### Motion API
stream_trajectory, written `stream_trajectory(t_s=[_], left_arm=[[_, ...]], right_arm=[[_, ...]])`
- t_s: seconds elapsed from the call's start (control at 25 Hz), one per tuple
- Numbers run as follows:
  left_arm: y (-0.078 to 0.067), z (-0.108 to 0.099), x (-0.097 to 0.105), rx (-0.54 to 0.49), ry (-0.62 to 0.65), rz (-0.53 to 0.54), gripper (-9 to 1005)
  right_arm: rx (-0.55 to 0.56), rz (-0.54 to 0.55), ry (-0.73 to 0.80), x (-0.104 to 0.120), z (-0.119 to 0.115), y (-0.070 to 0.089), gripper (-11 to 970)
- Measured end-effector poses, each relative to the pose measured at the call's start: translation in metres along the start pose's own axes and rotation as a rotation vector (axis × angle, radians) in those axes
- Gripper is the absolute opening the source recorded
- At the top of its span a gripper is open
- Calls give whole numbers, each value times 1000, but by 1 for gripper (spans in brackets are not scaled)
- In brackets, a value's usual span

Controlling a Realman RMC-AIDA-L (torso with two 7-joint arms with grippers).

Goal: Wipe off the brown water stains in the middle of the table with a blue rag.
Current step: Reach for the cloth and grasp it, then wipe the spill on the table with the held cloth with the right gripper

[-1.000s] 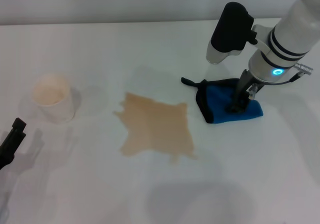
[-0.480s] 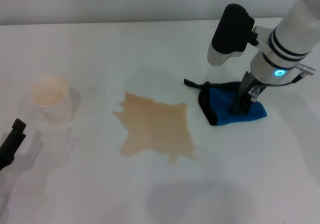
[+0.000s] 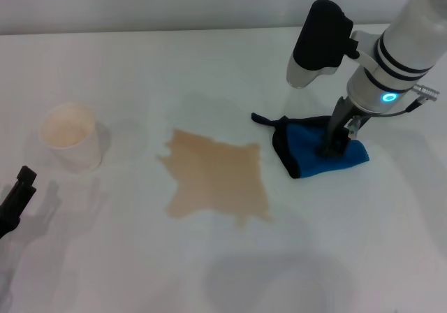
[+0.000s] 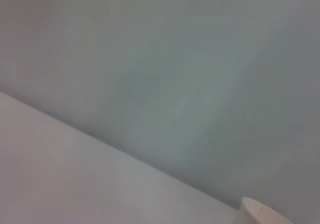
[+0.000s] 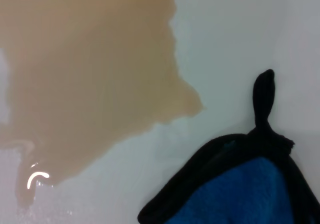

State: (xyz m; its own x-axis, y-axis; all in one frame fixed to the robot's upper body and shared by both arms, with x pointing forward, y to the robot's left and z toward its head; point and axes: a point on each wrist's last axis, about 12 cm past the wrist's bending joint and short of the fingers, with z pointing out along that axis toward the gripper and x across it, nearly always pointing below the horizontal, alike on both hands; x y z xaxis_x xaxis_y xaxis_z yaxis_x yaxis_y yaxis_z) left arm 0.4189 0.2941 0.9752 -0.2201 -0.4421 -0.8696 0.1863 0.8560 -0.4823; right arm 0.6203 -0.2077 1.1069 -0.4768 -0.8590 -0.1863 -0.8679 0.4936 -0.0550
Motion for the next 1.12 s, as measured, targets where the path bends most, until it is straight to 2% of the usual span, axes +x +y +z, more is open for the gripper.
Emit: stream_trajectory(t_s=[0.4,0.72,1.0,1.04,1.12], left_arm=[[-1,3,-1,4,1,2,891],[-1,3,-1,5,2,3,891],[0,5,-2,4,-2,4,891],[0,5,-2,6,-3,5,891],[-1,6,-3,9,-3,5,891]], right_arm=[[-39,-16,3,-5,0,8,115],[-142,-90,1,-10,3,36,115],[-221,-175,-28,-19,8,64,116],[-242,-201,-31,-21,10,72,116],[-252,-211,-35,-23,11,76,116]])
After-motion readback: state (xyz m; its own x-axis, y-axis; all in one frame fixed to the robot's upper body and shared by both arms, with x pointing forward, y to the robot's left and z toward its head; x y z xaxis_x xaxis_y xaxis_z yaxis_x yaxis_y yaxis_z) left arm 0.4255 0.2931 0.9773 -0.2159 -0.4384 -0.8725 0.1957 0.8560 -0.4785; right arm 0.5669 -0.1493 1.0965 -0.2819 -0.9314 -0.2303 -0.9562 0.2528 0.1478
